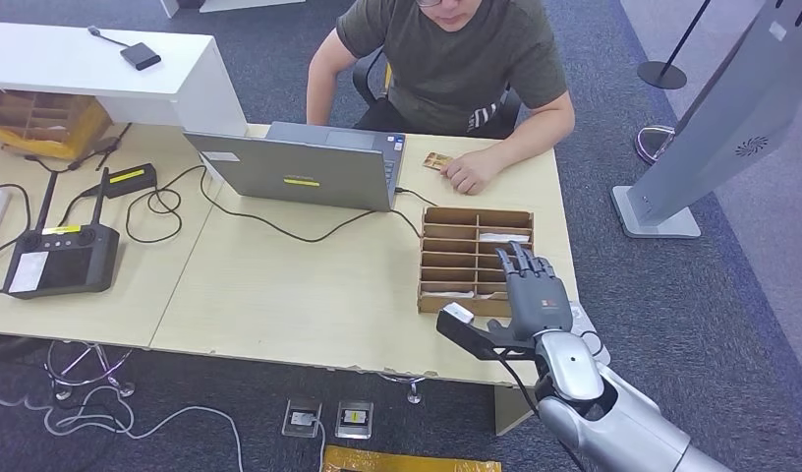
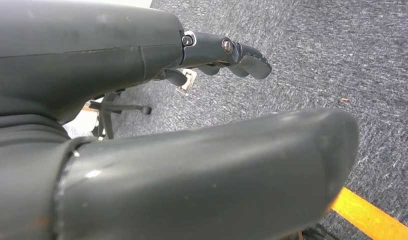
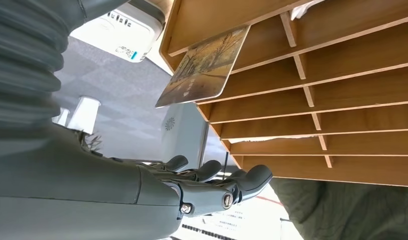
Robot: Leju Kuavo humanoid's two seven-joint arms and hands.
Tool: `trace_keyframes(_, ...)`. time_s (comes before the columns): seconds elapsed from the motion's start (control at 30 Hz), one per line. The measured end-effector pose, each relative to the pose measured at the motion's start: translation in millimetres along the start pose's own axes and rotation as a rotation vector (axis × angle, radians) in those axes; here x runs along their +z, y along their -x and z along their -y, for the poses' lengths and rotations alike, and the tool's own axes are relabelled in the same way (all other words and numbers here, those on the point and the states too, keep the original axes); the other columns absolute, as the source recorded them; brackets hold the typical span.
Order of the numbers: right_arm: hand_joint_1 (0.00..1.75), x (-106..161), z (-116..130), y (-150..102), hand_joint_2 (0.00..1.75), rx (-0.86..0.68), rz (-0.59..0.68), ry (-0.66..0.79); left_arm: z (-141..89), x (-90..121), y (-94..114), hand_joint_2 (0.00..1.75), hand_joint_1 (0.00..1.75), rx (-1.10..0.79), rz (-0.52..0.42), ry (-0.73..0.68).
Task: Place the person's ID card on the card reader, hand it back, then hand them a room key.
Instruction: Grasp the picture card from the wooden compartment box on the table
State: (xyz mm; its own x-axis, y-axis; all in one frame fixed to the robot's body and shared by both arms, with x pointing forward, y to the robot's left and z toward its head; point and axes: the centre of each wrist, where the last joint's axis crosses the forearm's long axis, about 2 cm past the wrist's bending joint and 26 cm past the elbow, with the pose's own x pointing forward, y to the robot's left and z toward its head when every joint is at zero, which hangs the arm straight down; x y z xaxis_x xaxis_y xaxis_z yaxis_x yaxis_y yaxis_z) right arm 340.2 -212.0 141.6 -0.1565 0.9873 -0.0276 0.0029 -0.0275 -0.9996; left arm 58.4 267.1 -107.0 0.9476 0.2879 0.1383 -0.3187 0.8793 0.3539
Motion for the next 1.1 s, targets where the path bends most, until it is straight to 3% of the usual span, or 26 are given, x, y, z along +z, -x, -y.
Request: trace_keyframes(1.1, 0.00, -4, 4, 15, 1.75, 0.001, -0.045, -0.035, -1, 0, 0, 0.00, 0.00, 0.000, -0.005, -0.006)
